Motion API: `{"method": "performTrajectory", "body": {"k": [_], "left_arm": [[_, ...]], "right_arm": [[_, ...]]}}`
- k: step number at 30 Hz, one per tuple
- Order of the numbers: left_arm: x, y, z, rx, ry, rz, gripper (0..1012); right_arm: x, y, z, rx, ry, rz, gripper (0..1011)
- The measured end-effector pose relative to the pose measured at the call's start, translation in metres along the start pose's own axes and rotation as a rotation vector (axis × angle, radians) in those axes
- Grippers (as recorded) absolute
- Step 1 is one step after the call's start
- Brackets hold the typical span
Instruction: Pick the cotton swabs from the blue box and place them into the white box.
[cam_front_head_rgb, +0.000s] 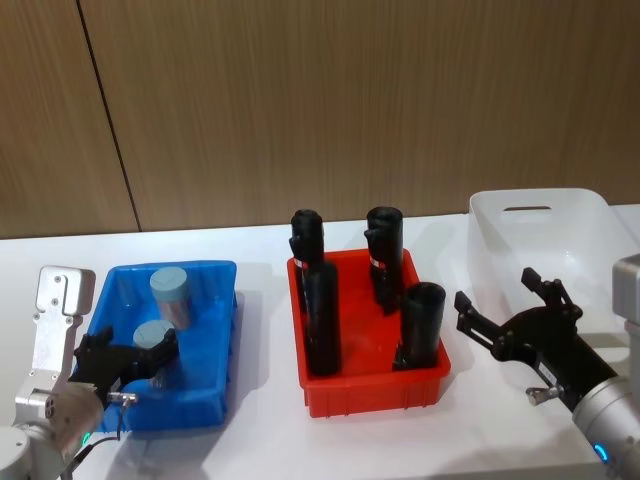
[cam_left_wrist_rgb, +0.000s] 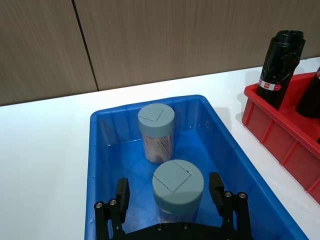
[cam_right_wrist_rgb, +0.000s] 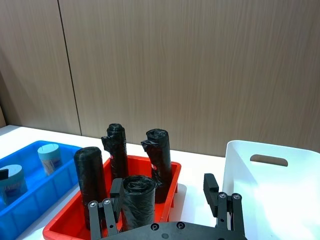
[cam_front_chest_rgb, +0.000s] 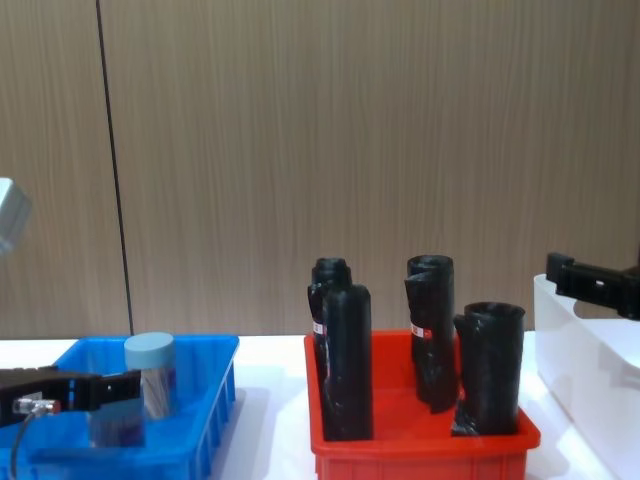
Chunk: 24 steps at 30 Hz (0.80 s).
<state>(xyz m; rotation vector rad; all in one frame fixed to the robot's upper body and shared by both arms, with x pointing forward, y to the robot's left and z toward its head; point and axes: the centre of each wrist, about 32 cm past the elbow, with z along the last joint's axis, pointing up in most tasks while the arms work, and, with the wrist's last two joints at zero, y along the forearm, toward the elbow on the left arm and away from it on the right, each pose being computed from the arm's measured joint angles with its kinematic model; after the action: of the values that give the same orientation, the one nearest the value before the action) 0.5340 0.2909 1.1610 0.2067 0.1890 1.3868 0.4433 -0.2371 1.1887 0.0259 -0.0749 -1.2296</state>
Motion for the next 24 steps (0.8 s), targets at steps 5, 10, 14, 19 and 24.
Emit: {"method": "performTrajectory", "body": {"k": [5, 10, 14, 19, 24], "left_arm": [[0.0035, -0.0079, -0.0019, 0.011, 0.013, -0.014, 1004], [0.0065, -0.0163, -0.0035, 0.025, 0.024, -0.029, 1004], [0.0083, -0.022, -0.0043, 0.034, 0.026, -0.039, 1004], [0.0095, -0.0287, -0.0058, 0.044, 0.028, -0.053, 1004], [0.0099, -0.0336, -0.0068, 0.052, 0.028, -0.064, 1004]], "right_arm": [[0.0, 0.0, 0.0, 0.0, 0.0, 0.0, 1002], [0.0, 0.0, 0.0, 0.0, 0.0, 0.0, 1002], [0.0, 0.0, 0.0, 0.0, 0.0, 0.0, 1002], [0.0, 0.0, 0.0, 0.0, 0.0, 0.0, 1002], [0.0, 0.0, 0.0, 0.0, 0.0, 0.0, 1002]]}}
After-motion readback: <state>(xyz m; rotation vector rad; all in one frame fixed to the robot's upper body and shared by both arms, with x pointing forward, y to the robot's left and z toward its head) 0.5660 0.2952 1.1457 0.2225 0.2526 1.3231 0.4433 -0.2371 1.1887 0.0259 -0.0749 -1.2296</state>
